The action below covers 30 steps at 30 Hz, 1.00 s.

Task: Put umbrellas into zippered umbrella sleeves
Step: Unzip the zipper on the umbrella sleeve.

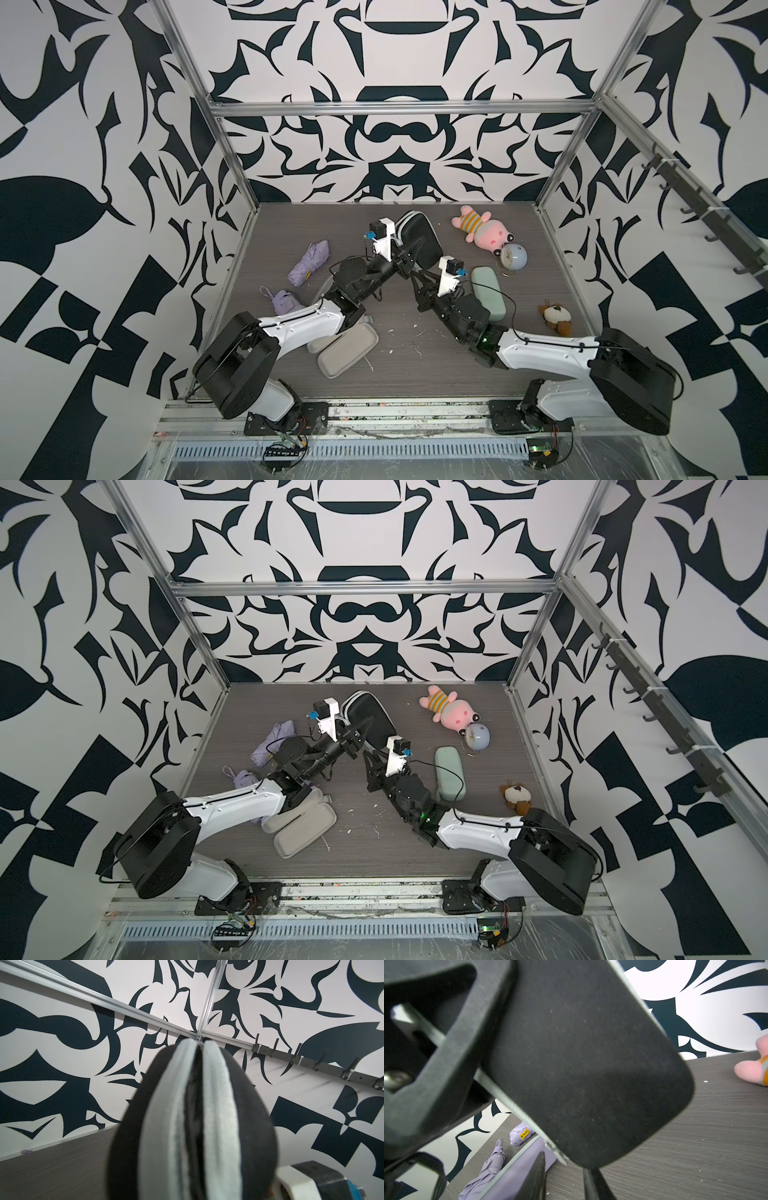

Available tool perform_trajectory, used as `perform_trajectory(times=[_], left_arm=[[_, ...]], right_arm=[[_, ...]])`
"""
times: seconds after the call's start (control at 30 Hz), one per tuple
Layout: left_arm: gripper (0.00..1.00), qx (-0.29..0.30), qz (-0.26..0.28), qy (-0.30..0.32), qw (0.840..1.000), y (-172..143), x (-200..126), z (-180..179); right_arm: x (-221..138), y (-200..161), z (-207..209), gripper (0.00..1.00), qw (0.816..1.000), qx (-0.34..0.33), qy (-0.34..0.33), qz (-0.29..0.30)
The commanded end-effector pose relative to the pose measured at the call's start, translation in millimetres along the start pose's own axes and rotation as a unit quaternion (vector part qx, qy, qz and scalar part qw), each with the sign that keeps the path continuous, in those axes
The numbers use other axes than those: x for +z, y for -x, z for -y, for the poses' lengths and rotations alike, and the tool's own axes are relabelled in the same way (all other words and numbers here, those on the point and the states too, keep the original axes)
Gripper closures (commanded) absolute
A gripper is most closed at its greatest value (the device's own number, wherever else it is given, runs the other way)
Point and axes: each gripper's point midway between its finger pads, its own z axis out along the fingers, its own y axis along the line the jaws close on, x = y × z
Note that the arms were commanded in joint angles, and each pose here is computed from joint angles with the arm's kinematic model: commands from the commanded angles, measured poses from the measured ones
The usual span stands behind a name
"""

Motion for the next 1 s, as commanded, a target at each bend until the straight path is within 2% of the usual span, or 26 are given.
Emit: perform_trajectory(times=[0.0, 0.27, 0.6, 0.97], left_arm=[[0.97, 0.003, 0.050, -0.027, 0.998, 30, 6, 17], [0.97, 0.005, 0.047, -0.022, 0.999, 24, 5, 15], [0.97, 0.002, 0.044, -0.013, 0.999, 15, 4, 9], [0.97, 0.000, 0.046, -0.015, 0.999, 17, 3, 10]], right_arm=[[2, 46, -25, 0.73, 0.996, 0.042, 0.033, 0.069], [3, 50, -28, 0.78, 0.992, 0.088, 0.042, 0.075], [7, 48, -28, 0.82, 0.990, 0.113, 0.045, 0.078], [6, 43, -2, 0.87, 0.990, 0.119, -0.018, 0.075]])
